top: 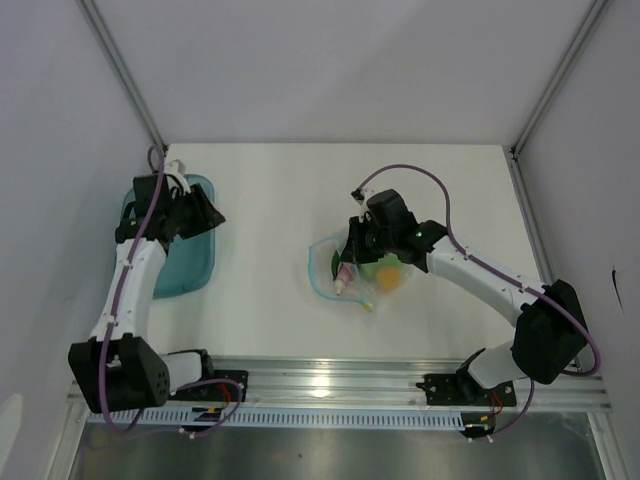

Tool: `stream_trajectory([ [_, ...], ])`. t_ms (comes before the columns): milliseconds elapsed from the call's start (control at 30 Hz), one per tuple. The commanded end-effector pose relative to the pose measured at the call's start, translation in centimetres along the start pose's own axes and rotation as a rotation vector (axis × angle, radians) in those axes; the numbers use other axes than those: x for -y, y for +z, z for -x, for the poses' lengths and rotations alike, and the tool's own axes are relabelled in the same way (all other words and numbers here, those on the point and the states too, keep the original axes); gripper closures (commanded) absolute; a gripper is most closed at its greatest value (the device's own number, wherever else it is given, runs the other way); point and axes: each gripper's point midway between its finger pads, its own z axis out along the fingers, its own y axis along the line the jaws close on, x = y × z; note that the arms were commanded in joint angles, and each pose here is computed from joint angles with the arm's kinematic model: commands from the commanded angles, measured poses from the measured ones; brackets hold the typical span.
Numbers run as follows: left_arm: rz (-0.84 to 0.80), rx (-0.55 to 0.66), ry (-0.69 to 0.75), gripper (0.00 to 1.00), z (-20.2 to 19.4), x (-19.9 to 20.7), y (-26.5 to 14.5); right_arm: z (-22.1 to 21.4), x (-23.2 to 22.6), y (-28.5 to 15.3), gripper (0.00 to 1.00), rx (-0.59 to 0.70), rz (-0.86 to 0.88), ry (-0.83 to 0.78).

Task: Place the food in the zip-top bag and seal the zipper
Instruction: Pick up the fake food from the bin, then place the fake food in the zipper food storage bag.

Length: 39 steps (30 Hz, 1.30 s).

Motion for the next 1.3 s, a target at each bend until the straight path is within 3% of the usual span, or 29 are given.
stream_trajectory([
  [0, -0.236, 0.02, 0.045, 0.99, -0.9, 6.6, -2.4, 1.5, -0.7, -0.8, 1.0, 0.012, -0.033, 0.045],
  [267, -0.531, -0.037, 0.111, 0.99, -5.5, 14.9, -6.0, 4.1, -3.3, -1.1, 1.0, 0.053, 0.022, 0.174],
  [567, -0.701, -0.103, 0.164, 1.0, -9.9, 18.8, -7.6, 5.3, -5.9, -0.8, 1.0, 0.082, 0.079, 0.258],
  [767, -0.739, -0.158, 0.224, 0.99, -12.0, 21.0, -7.7, 5.4, -7.0, -1.2, 1.0, 0.11, 0.085, 0.281],
  [1133, -0.712, -0.254, 0.233, 0.99, -15.7, 21.3, -5.1, 6.8, -7.6, -3.5, 1.0, 0.186, 0.09, 0.274],
  [1233, -0.702, -0.253, 0.227, 0.81, -15.6, 21.5, -4.4, 6.7, -7.8, -3.8, 1.0, 0.182, 0.101, 0.264],
  [1267, -0.704, -0.248, 0.225, 0.69, -15.4, 21.7, -4.4, 6.6, -7.8, -3.8, 1.0, 0.18, 0.104, 0.263],
])
